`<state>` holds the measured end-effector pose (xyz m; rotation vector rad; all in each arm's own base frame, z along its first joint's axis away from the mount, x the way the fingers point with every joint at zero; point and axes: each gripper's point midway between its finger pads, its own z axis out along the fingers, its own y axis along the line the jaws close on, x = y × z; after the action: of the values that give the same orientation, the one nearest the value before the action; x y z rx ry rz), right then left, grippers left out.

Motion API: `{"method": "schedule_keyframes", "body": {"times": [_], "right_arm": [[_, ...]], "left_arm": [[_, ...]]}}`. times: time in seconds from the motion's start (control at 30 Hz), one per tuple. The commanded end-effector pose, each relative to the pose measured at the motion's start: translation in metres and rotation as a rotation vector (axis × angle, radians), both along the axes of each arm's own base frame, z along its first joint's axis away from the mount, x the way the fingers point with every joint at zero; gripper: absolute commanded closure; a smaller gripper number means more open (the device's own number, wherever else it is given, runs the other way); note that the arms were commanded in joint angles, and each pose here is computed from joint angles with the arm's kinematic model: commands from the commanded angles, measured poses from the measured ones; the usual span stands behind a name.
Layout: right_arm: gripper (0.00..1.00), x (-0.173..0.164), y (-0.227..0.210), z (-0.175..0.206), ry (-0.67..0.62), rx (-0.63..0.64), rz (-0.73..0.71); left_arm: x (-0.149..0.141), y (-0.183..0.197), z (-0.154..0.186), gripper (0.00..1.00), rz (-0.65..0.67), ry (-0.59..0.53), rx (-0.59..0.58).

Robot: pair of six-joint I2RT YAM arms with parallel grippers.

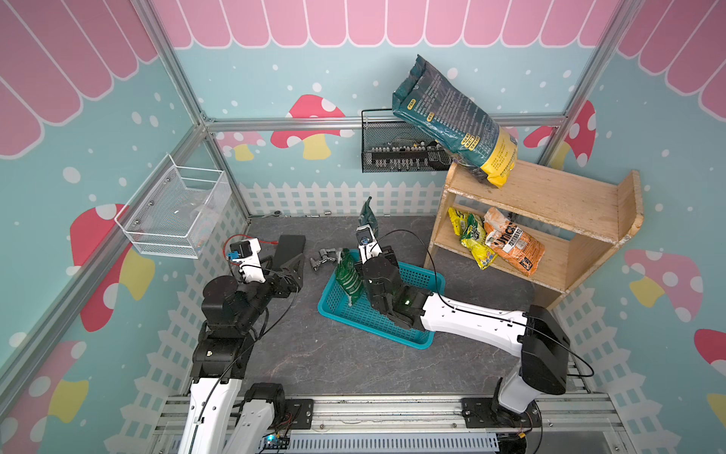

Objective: Take down the fertilizer bag from the shelf
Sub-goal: Place the fertilizer bag in the storage box.

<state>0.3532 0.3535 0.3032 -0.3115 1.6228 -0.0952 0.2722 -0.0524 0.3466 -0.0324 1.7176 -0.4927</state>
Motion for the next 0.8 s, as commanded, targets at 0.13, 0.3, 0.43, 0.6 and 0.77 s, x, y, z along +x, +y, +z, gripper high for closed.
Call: {"method": "schedule_keyframes", "body": {"times": [0.13,0.3,0.43,0.6,0.77], "right_arm": [[1.00,0.009,0.020,-0.013,-0.030,0.135,0.009],[1.00,0.010,0.034,-0.039,0.024,0.158,0.050],[1.00,0.006,0.042,-0.050,0.044,0.170,0.076],[1.00,-0.004,0.061,-0.064,0.078,0.190,0.139],[1.00,-0.010,0.082,-0.090,0.141,0.220,0.203]], "left_arm": [[-0.002,-0.001,-0.001,0.01,-0.010,-0.008,0.001],[-0.003,-0.001,0.001,0.01,-0.010,-0.013,0.001],[-0.003,-0.001,0.001,0.01,-0.011,-0.012,0.001],[-0.003,-0.001,0.002,0.01,-0.013,-0.016,0.001],[-0.003,-0.001,0.001,0.01,-0.012,-0.016,0.001]]}}
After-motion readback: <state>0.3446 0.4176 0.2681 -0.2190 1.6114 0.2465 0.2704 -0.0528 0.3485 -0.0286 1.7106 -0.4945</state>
